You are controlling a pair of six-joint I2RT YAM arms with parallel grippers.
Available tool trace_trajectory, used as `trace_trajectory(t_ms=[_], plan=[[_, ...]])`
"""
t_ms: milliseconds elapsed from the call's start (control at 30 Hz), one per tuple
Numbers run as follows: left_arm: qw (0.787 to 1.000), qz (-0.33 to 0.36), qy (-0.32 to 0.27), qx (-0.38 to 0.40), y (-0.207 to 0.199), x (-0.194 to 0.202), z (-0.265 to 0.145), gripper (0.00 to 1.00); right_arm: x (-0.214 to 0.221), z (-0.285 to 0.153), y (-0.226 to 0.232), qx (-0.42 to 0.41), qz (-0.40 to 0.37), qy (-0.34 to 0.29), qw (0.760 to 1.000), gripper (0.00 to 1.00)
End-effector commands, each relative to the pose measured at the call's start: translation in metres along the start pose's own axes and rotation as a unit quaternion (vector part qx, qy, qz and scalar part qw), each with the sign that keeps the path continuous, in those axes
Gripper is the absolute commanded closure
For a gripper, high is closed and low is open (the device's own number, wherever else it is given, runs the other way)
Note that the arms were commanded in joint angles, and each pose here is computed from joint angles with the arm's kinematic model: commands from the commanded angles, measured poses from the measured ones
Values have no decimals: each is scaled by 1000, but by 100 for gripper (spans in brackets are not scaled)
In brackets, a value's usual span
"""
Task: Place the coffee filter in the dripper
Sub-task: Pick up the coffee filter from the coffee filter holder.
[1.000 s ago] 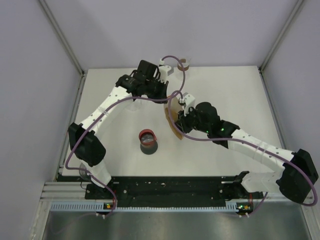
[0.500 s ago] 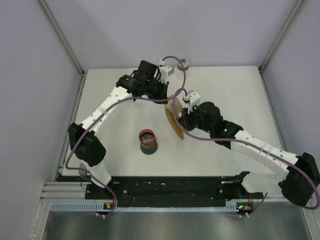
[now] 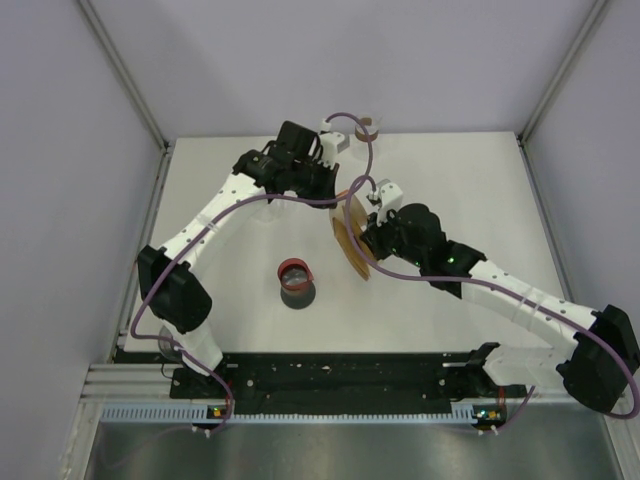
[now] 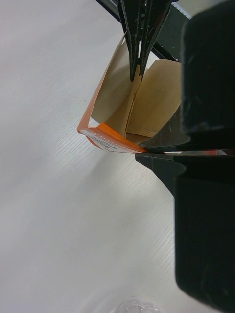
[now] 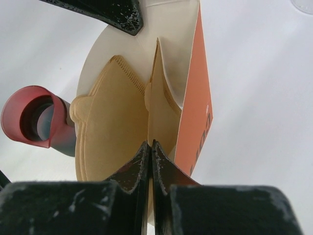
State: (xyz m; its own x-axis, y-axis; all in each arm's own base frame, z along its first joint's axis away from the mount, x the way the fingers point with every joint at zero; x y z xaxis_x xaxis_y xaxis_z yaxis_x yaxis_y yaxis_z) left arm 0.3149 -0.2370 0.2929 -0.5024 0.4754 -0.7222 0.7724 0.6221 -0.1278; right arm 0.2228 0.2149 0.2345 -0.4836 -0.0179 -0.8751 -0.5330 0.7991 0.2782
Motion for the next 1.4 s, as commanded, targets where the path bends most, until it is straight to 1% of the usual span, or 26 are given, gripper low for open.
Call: trace_trajectory(t_ms=[0,133,200,233,267,333,567,700,867,1000,1167,1233,1367], plan=[[999,23,-44,6,-8,-20,-20,100,-23,-7,6,-9,5,-43,999,100],[999,25,-43,1,-7,-19,-20,100,-27,-12,11,-34,2,-47,998,100],[999,26,-41,-5,-5,-18,-19,100,-27,-14,17,-67,-4,-45,997,100],[999,25,-40,-7,-4,-18,-17,100,-28,-15,18,-71,-4,-45,996,97],[999,27,-40,-7,-6,-19,-18,100,-28,-15,18,-72,-3,-45,996,90],[999,25,-38,-6,-5,-18,-17,100,-24,-14,15,-69,-2,-41,997,81],[999,27,-44,-2,-7,-19,-20,100,-18,-5,8,-56,11,-31,998,73],[999,27,-43,-2,-7,-19,-20,100,-22,-6,8,-52,12,-38,998,73],[999,29,-44,-1,-7,-19,-20,100,-31,-12,14,-76,13,-53,996,70],[999,30,-45,-1,-8,-20,-21,100,-31,-8,14,-72,15,-54,996,70],[998,31,-47,0,-9,-20,-22,100,-33,2,15,-70,19,-45,996,76],[998,31,-46,-2,-8,-20,-22,100,-39,3,16,-72,19,-59,995,79],[999,31,-44,0,-9,-19,-22,100,-43,1,17,-74,19,-66,995,79]])
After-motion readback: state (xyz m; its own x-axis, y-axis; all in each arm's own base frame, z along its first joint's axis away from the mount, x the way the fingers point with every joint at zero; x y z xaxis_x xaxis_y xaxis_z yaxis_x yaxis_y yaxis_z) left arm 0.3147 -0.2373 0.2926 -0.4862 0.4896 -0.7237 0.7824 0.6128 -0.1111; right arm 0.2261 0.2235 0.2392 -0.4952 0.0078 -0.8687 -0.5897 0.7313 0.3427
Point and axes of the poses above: each gripper's point midway between its finger pads, its own z axis out along the fingers, its own y axis along the line the jaws close on, x = y × z, the point moved 8 cm from there along -z, back along the fingers, and after that the axes turned 11 degrees about z, right-handed, at the moved point
